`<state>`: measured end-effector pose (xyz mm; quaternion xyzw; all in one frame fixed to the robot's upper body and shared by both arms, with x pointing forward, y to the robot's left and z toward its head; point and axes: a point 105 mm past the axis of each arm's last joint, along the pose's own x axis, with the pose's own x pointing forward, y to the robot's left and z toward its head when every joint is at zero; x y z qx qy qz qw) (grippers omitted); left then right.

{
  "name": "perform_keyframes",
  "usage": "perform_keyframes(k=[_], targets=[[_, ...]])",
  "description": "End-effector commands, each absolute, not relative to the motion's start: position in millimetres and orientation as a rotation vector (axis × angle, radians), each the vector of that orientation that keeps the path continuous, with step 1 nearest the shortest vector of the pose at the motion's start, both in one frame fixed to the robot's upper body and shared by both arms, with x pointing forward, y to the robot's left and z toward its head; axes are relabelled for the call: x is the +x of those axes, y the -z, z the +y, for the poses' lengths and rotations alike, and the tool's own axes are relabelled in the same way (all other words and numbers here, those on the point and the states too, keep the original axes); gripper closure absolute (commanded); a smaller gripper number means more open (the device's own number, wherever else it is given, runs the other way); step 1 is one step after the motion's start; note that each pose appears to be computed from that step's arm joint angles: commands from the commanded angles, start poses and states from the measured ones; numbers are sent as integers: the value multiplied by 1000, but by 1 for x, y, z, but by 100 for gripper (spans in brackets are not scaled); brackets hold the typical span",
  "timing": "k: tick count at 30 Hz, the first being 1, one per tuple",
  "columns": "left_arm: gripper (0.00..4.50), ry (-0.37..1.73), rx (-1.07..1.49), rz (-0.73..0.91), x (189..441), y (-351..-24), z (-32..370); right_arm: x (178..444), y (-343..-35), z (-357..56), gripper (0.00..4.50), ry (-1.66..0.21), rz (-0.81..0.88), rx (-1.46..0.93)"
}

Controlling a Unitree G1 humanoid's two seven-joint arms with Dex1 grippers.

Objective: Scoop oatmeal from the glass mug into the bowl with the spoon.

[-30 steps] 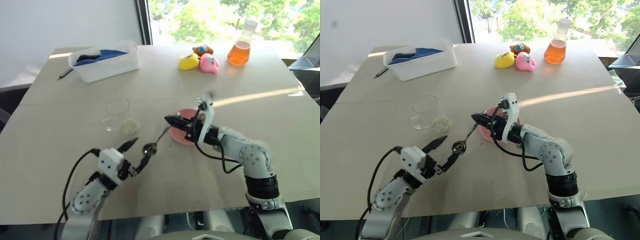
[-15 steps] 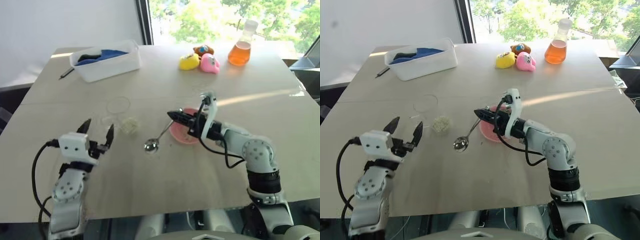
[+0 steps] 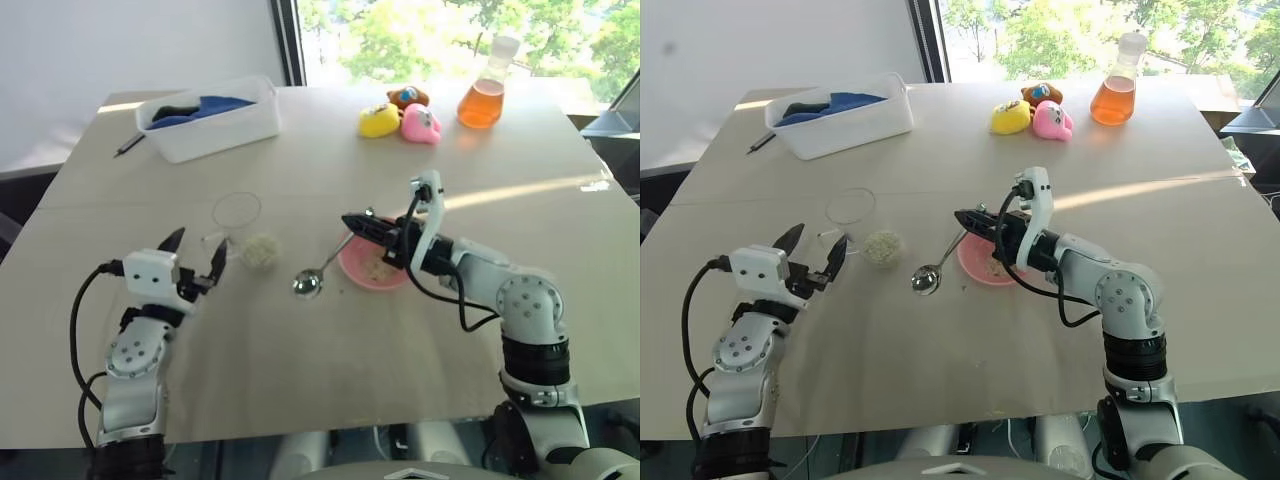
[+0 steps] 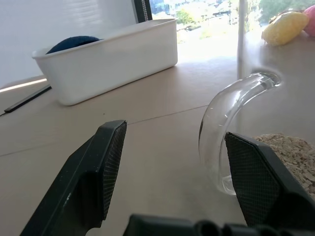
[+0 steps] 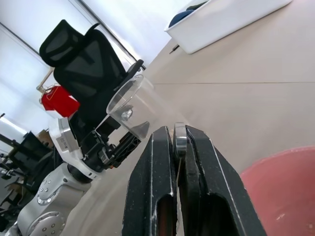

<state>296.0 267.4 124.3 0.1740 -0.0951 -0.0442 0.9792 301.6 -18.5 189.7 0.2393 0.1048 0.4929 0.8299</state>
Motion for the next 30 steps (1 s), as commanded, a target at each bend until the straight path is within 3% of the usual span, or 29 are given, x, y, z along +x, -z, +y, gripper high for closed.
perform_keyframes(k=[1, 5, 6, 13, 18, 23, 30], targets=[[222, 103, 361, -244, 299, -138, 266, 295, -208, -17, 450, -1086, 153, 496], [417, 125, 351, -240, 306, -138, 260, 295, -208, -17, 450, -1082, 149, 496], [440, 131, 347, -239, 308, -138, 259, 296, -209, -17, 450, -1081, 145, 494], [440, 147, 319, -230, 316, -137, 253, 304, -229, -27, 450, -1063, 78, 457], [440, 226, 268, -228, 322, -140, 235, 319, -294, -37, 450, -1031, -114, 395], [440, 282, 261, -240, 332, -147, 222, 317, -326, -26, 450, -1085, -186, 355], [440, 369, 329, -275, 349, -162, 206, 315, -317, 3, 450, -1158, -169, 238]])
